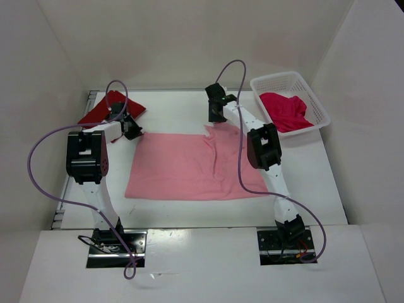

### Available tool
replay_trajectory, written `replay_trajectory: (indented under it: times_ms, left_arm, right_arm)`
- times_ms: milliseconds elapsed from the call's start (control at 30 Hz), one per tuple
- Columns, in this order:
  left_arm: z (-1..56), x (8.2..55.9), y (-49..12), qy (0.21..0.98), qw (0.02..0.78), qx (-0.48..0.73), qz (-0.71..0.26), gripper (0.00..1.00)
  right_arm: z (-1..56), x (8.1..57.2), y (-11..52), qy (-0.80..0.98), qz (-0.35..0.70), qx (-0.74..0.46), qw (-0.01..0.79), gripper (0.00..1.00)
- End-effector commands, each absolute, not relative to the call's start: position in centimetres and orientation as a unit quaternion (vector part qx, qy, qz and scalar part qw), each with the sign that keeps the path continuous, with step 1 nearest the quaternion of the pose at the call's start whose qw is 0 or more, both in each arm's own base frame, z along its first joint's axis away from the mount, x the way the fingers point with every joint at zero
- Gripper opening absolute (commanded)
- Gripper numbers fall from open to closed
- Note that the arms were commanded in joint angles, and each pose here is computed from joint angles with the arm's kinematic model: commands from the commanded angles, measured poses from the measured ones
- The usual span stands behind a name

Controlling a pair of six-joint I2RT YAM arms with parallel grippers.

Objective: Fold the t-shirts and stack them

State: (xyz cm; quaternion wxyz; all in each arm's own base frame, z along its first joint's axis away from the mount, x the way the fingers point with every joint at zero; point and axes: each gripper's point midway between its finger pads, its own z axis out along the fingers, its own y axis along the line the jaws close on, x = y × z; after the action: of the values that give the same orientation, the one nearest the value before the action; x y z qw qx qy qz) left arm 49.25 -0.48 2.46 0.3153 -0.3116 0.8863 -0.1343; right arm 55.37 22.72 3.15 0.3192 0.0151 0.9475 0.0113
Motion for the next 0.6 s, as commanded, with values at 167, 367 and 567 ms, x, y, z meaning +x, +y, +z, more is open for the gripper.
replay_trajectory:
  times_ms: [167,367,567]
  left_arm:
    - [4.4,50.2,-0.7,0.875,0.344,-0.306,-0.149,0.04]
    - [4.4,50.2,-0.7,0.875,0.344,-0.306,-0.149,0.04]
    - [4.7,50.0,-0.9,0.874,0.342,-0.308,-0.155,0.04]
  right_arm:
    - [1.6,56.5,22.1,0.947,-0.002,0.020,0.321,0.39]
    - [0.8,56.1,21.7,0.950,-0.012,0.024,0.310,0.16]
    - [5.7,57.2,22.7,0.936,0.021,0.036,0.350,0.00]
